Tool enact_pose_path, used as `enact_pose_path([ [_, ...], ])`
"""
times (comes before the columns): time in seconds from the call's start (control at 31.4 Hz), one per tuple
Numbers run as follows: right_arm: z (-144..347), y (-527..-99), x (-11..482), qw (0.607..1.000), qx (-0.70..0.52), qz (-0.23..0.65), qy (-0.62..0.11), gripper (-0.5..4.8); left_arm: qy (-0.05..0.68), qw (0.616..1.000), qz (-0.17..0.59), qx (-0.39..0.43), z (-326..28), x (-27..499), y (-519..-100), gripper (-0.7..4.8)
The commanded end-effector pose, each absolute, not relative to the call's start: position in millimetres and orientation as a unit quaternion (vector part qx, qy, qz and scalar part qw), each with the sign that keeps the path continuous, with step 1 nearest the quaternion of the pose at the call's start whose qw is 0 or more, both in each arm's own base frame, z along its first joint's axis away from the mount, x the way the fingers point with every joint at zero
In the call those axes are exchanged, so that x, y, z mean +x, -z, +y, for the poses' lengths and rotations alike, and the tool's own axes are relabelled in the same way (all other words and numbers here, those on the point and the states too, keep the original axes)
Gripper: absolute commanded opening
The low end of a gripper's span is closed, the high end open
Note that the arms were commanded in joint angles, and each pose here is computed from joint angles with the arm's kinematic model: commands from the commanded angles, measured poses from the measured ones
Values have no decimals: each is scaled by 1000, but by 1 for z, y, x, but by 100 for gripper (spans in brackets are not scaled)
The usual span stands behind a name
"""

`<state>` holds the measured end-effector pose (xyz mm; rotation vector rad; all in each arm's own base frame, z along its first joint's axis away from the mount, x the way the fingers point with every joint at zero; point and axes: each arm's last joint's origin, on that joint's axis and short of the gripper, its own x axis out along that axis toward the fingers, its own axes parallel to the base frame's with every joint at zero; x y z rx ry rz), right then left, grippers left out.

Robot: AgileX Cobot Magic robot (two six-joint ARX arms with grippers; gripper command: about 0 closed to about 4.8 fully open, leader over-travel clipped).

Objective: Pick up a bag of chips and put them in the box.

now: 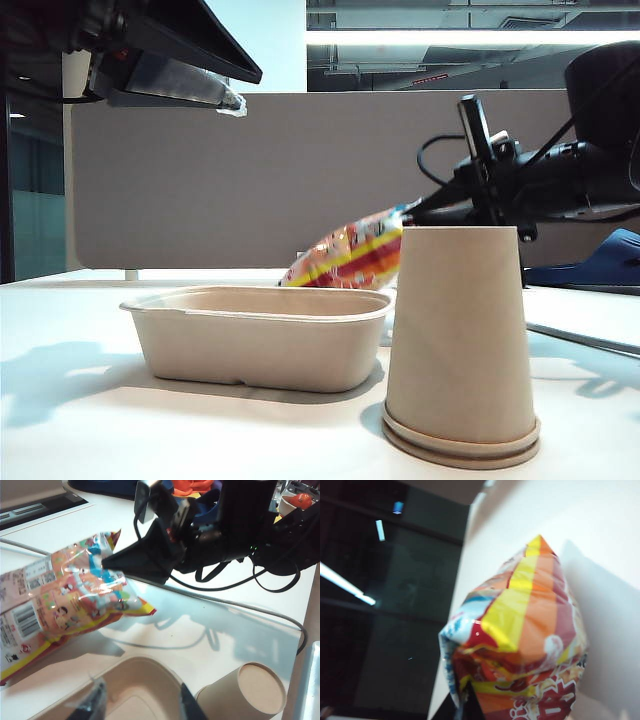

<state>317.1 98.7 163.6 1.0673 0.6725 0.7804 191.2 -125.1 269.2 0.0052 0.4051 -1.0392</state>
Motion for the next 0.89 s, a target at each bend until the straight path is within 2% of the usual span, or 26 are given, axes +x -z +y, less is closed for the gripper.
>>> enact_pose_path([
  [0.03, 97, -175, 318, 730, 487, 281, -389, -1, 494, 851, 178, 7, -125, 192, -273, 187],
  [0.19, 93, -181, 318, 713, 496, 277, -412, -2, 494, 851, 175, 10, -125, 192, -273, 187],
  [0.41, 93, -191, 312, 655, 482, 307, -494, -1, 456, 873, 173, 22, -124, 194, -273, 187],
  [0.7, 94, -198, 307, 602, 483, 346, -533, -1, 456, 873, 170, 22, -124, 194, -274, 187],
  [0.89, 94, -202, 303, 609, 468, 322, -553, -2, 451, 877, 165, 15, -122, 196, -285, 187],
])
